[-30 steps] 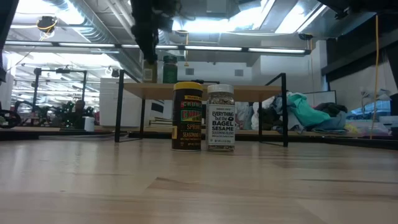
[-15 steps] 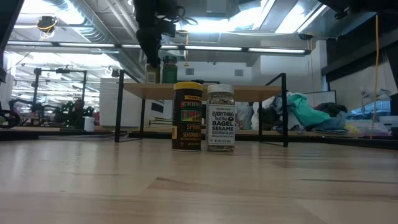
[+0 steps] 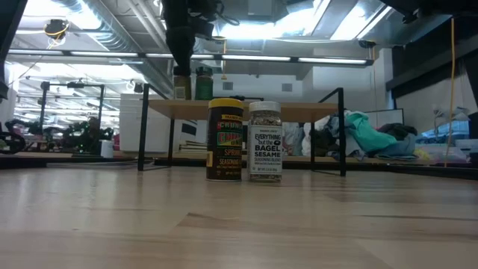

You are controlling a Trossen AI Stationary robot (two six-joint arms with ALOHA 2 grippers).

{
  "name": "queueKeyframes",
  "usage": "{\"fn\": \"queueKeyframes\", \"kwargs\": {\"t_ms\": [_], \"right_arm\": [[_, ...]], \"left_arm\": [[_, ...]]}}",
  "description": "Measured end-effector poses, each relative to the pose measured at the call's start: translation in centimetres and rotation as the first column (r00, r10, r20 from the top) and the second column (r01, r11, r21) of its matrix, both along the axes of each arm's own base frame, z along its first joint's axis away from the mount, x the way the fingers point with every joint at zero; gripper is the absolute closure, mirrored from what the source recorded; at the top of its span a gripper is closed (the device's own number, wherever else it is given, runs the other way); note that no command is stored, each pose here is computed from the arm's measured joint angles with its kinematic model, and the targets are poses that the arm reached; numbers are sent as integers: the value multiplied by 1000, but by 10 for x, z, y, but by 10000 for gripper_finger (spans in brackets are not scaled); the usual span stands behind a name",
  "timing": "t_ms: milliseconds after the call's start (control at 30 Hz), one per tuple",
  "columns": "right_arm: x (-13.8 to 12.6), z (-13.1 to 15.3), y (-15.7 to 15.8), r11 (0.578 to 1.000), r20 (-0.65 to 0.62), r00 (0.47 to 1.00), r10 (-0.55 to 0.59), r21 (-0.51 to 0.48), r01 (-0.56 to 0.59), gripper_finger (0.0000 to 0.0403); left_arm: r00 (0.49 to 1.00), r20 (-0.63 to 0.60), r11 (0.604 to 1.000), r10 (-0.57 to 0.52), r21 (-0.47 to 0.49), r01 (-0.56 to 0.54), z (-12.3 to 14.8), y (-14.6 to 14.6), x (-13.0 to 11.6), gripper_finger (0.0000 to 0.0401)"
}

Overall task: Shelf spices
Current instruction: Put the black seasoning bottle onto the shelf, then put the black seasoning bottle on the shelf

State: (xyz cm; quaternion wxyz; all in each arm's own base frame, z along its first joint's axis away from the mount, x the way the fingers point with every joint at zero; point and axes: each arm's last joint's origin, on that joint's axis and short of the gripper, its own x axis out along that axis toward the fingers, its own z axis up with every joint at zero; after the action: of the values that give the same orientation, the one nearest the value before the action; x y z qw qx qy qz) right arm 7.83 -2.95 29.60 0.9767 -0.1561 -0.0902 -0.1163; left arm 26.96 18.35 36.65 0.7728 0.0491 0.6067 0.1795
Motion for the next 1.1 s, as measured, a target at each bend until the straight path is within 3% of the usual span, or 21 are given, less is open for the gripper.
{"fn": "queueKeyframes", "kwargs": {"t_ms": [767, 1100], "right_arm": [[0, 0, 0, 1000, 1, 1000, 0, 0, 0, 397], [0, 0, 0, 1000, 1, 1000, 0, 0, 0, 397]], "left_arm": [[1000, -21, 997, 2, 79, -1, 11, -9, -1, 101], [982, -96, 985, -161, 46, 166, -1, -31, 10, 100]]}}
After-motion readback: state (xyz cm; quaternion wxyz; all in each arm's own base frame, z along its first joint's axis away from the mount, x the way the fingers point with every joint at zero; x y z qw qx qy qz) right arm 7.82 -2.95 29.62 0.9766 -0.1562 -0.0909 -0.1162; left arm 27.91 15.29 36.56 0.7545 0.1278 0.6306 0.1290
